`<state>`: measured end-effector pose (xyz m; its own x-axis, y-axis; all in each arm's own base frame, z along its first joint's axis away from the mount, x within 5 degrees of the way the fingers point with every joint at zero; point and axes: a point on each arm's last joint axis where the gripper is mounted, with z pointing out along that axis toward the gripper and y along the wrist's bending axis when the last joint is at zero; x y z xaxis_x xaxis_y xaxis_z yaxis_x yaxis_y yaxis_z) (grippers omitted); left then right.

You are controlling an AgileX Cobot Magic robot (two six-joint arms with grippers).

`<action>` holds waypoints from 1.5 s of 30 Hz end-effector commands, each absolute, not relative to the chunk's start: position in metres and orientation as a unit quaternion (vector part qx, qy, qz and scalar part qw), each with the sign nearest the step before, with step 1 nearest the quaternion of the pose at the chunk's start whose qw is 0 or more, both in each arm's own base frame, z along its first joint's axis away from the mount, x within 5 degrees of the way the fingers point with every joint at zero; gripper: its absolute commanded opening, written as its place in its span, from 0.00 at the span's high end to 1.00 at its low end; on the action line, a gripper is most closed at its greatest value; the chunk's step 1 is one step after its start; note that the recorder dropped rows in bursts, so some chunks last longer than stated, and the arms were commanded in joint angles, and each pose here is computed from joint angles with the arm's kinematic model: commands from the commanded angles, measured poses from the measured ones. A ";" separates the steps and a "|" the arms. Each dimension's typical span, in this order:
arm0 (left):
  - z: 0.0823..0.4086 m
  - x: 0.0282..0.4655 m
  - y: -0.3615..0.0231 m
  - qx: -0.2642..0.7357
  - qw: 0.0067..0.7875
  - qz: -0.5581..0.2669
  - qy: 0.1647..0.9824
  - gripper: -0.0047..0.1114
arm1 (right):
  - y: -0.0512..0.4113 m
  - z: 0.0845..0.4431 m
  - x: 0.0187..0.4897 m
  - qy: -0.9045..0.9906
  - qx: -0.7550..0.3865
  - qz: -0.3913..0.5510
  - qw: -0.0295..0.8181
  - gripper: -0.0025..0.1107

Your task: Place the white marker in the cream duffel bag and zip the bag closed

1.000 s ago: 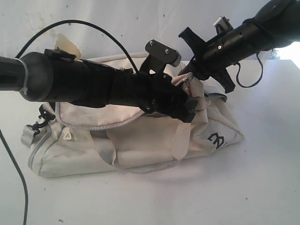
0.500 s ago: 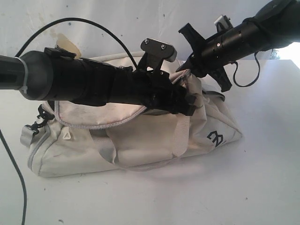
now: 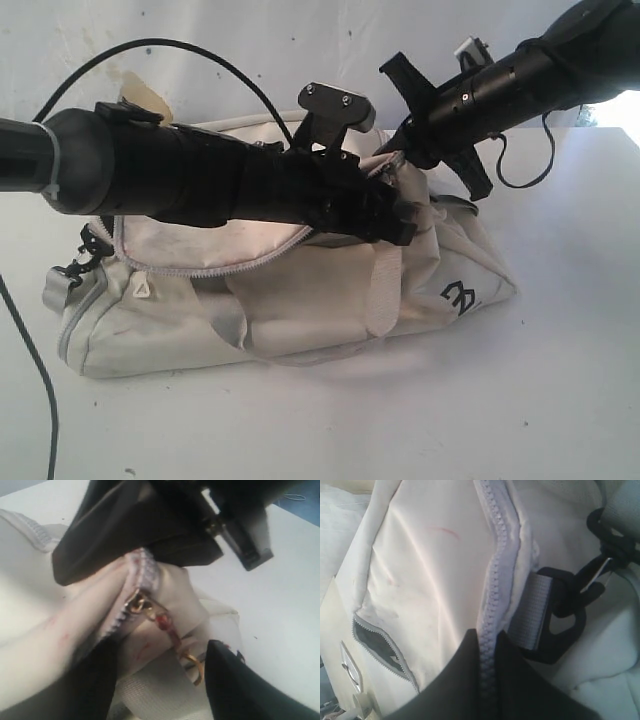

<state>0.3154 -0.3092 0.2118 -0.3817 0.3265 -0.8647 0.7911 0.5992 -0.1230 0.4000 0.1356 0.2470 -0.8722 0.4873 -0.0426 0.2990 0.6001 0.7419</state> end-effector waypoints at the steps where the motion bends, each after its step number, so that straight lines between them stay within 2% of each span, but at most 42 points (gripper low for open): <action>1: 0.215 0.317 -0.308 0.315 0.422 -0.284 0.801 0.47 | 0.136 0.249 0.400 0.884 0.219 0.395 0.119 0.98; 4: 0.218 0.309 -0.314 0.333 0.406 -0.330 0.785 0.47 | 0.136 0.249 0.399 0.887 0.209 0.393 0.120 0.98; 12: 0.204 0.313 -0.314 0.320 0.387 -0.335 0.797 0.47 | 0.136 0.249 0.400 0.886 0.211 0.394 0.124 0.98; 19: 0.211 0.318 -0.317 0.323 0.401 -0.332 0.790 0.48 | 0.136 0.249 0.399 0.887 0.208 0.393 0.121 0.98; 21: 0.213 0.320 -0.316 0.318 0.408 -0.324 0.792 0.52 | 0.137 0.249 0.399 0.886 0.211 0.395 0.120 0.98; 26: 0.211 0.325 -0.312 0.303 0.417 -0.296 0.804 0.77 | 0.136 0.249 0.399 0.889 0.202 0.392 0.124 0.98; 31: 0.211 0.324 -0.313 0.309 0.417 -0.299 0.801 0.94 | 0.137 0.249 0.399 0.890 0.200 0.392 0.121 0.98; 39: 0.211 0.312 -0.319 0.380 0.388 -0.329 0.772 0.96 | 0.136 0.248 0.399 0.893 0.197 0.387 0.123 0.98; 45: 0.211 0.304 -0.313 0.439 0.358 -0.297 0.769 0.96 | 0.135 0.247 0.399 0.897 0.191 0.377 0.127 0.98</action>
<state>0.3127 -0.3149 0.2059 -0.3986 0.3950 -0.8277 0.8455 0.5078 -0.1648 0.3978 0.1347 0.2442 -0.8974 0.4351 -0.0737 0.2558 0.6489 0.7166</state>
